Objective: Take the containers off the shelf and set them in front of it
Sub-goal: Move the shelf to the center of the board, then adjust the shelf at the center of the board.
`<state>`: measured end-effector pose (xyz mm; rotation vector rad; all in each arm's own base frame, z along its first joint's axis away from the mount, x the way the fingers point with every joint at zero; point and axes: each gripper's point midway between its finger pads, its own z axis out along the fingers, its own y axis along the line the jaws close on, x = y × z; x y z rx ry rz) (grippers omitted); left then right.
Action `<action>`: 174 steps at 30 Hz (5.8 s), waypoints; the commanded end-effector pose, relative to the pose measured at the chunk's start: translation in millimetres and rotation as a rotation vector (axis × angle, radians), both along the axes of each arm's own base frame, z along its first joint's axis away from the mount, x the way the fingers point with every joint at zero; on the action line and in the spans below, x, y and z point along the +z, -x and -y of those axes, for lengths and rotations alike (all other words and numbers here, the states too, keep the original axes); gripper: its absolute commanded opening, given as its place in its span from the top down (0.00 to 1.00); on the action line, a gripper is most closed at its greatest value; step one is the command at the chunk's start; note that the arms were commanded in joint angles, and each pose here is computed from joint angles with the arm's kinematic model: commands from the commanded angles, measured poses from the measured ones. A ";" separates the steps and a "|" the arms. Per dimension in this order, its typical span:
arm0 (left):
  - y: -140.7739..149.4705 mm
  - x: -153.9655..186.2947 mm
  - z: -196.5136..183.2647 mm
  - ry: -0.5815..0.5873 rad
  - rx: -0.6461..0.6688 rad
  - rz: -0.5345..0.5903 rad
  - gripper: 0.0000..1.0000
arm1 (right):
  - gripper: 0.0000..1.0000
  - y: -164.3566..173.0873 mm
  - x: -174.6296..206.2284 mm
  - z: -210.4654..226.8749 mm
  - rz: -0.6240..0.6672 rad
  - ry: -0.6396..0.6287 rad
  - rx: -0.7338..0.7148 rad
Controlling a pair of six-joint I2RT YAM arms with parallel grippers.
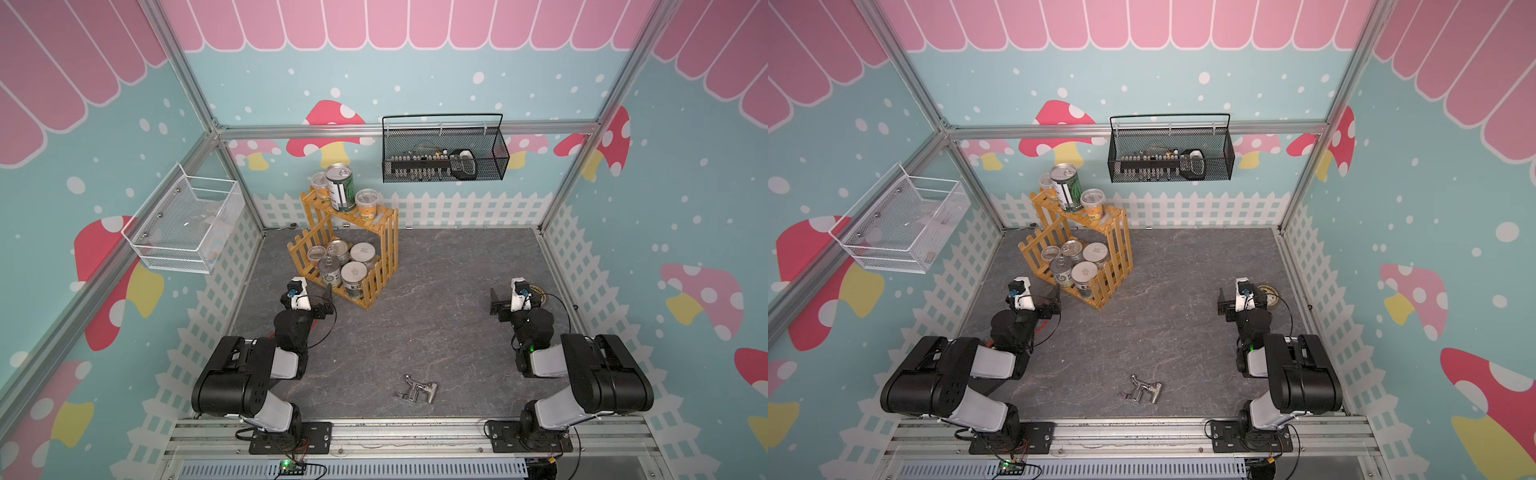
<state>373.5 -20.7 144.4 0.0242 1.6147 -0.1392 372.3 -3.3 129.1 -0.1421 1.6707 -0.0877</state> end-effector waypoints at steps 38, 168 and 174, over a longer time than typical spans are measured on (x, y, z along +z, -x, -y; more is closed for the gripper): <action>-1.1 31.2 145.3 -0.008 -0.574 -0.245 0.29 | 0.01 46.0 141.8 -94.5 -0.102 -0.216 0.485; -80.0 28.7 99.8 0.010 -0.312 -0.468 0.47 | 0.01 9.4 114.7 -176.9 -0.418 -0.373 0.086; -86.4 33.0 102.2 0.046 -0.311 -0.434 0.67 | 0.03 9.5 102.4 -190.4 -0.444 -0.382 0.075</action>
